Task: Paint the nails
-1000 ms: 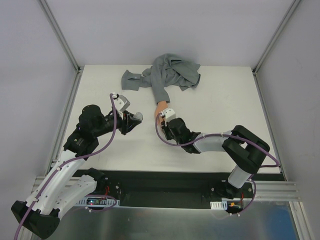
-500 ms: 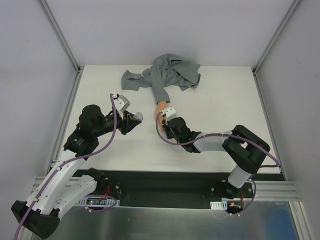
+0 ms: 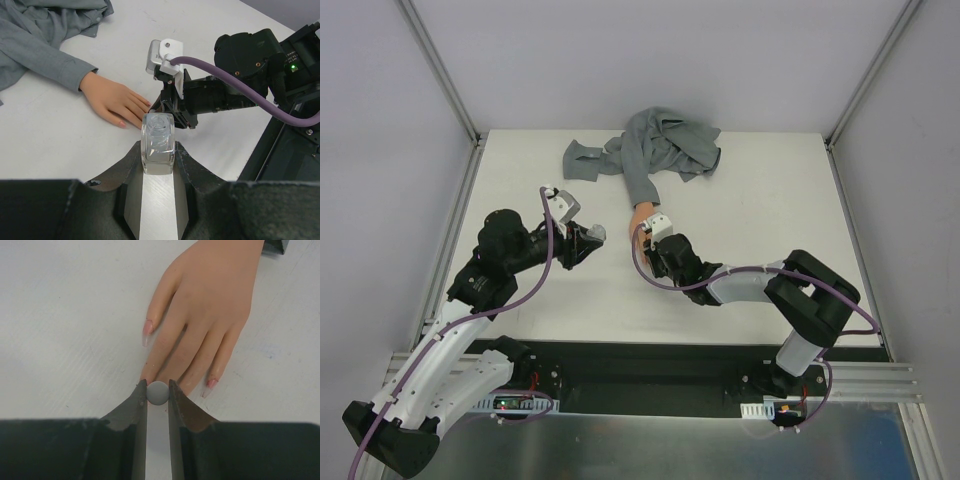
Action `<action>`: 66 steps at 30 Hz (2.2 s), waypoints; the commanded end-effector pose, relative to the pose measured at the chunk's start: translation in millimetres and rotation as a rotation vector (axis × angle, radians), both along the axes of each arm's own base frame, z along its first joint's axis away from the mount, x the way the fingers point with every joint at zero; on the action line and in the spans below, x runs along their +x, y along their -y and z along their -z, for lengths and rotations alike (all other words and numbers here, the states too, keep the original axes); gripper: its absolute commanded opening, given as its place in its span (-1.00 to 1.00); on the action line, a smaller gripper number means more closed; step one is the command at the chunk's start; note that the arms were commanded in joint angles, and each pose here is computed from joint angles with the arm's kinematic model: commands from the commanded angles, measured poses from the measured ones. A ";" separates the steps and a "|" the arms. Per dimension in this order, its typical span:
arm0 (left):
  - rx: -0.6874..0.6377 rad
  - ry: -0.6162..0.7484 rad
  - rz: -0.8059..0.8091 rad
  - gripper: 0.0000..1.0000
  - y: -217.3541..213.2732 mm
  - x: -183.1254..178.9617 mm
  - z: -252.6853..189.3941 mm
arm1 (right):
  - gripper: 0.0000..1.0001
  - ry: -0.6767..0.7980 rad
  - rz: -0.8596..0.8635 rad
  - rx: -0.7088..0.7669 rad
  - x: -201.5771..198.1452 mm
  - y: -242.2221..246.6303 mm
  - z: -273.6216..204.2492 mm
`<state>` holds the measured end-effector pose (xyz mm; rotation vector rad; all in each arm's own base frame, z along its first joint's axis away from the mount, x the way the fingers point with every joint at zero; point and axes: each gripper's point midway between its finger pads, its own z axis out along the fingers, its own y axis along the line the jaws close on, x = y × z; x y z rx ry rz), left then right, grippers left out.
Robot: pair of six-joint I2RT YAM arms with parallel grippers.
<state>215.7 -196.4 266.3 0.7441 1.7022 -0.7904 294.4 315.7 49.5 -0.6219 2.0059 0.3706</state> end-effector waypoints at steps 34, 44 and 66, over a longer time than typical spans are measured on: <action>-0.041 0.047 0.030 -1.00 3.0 -1.2 -16.1 | -0.99 0.051 -0.013 0.079 10.9 -14.9 -23.6; -0.042 0.051 0.028 -1.00 2.5 -1.8 -16.6 | -0.99 0.032 -0.006 0.079 4.5 -9.6 -18.3; -0.045 0.055 0.030 -1.00 2.1 -3.3 -17.2 | -0.99 0.026 -0.033 0.072 -10.2 -13.7 -17.0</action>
